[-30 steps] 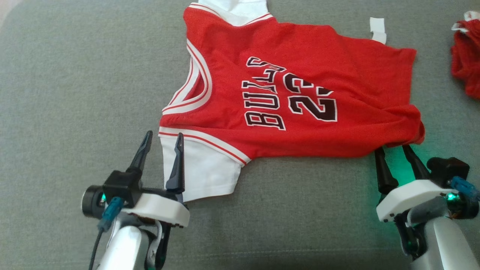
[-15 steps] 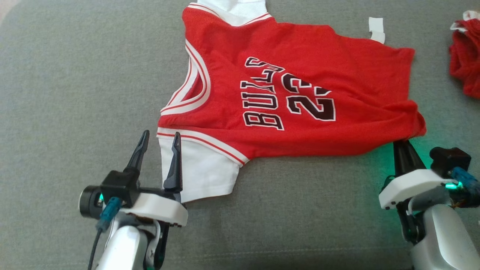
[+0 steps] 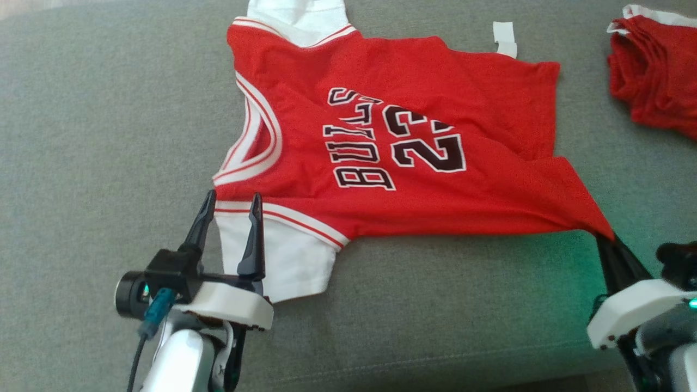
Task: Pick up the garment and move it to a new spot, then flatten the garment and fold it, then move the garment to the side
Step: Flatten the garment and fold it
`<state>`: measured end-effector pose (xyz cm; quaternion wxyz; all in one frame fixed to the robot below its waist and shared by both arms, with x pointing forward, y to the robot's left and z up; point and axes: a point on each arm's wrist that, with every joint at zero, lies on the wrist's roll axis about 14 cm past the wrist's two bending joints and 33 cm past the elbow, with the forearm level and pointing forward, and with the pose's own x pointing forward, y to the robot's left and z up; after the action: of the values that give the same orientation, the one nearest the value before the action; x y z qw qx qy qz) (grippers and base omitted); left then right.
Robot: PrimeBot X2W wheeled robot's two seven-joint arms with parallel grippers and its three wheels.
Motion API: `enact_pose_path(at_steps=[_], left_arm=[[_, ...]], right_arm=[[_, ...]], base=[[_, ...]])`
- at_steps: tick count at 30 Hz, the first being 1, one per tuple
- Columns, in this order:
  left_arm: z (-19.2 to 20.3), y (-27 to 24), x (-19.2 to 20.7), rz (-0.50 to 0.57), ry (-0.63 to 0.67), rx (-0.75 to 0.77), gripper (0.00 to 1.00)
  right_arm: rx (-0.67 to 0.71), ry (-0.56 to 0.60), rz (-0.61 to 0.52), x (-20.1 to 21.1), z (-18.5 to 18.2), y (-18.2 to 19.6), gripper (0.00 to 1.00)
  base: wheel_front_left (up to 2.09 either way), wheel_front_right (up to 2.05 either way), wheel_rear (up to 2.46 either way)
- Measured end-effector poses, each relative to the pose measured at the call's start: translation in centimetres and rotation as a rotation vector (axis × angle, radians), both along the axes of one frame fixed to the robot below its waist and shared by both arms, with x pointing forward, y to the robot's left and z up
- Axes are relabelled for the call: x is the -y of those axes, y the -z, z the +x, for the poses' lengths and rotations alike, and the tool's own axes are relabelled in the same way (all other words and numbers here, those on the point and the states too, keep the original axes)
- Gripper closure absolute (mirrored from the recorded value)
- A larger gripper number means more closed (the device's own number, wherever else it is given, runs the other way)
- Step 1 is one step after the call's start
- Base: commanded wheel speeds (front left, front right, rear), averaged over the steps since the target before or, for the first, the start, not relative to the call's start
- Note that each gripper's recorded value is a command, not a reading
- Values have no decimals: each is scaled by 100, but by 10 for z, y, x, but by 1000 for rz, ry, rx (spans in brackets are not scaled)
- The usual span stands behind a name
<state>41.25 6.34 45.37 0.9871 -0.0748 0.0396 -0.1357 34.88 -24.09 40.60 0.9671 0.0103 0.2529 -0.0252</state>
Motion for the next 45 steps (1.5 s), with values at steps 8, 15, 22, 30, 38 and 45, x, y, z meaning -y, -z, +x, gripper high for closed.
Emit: enact_pose_path(at_steps=[8, 15, 22, 30, 38, 45], left_arm=[[-1, -7, 2, 0, 7, 18, 0], [-10, -8, -5, 6, -12, 16, 0], [-12, -6, -8, 8, -20, 9, 0], [-10, -5, -21, 13, -61, 6, 0], [-10, 0, -37, 14, -115, -11, 0], [-11, 3, -45, 19, -140, -24, 0]], right_arm=[[-47, 77, 5, 25, -13, -4, 0], [101, 135, -70, 51, -6, -42, 0], [66, -80, -46, -7, 34, -38, 0], [-100, -343, -146, -44, 80, -12, 0], [-278, -449, -177, -58, 84, 27, 0], [-322, -463, -169, -64, 101, 35, 100]], base=[[0, 0, 0], [0, 0, 0], [0, 0, 0], [0, 0, 0], [0, 0, 0], [0, 0, 0]])
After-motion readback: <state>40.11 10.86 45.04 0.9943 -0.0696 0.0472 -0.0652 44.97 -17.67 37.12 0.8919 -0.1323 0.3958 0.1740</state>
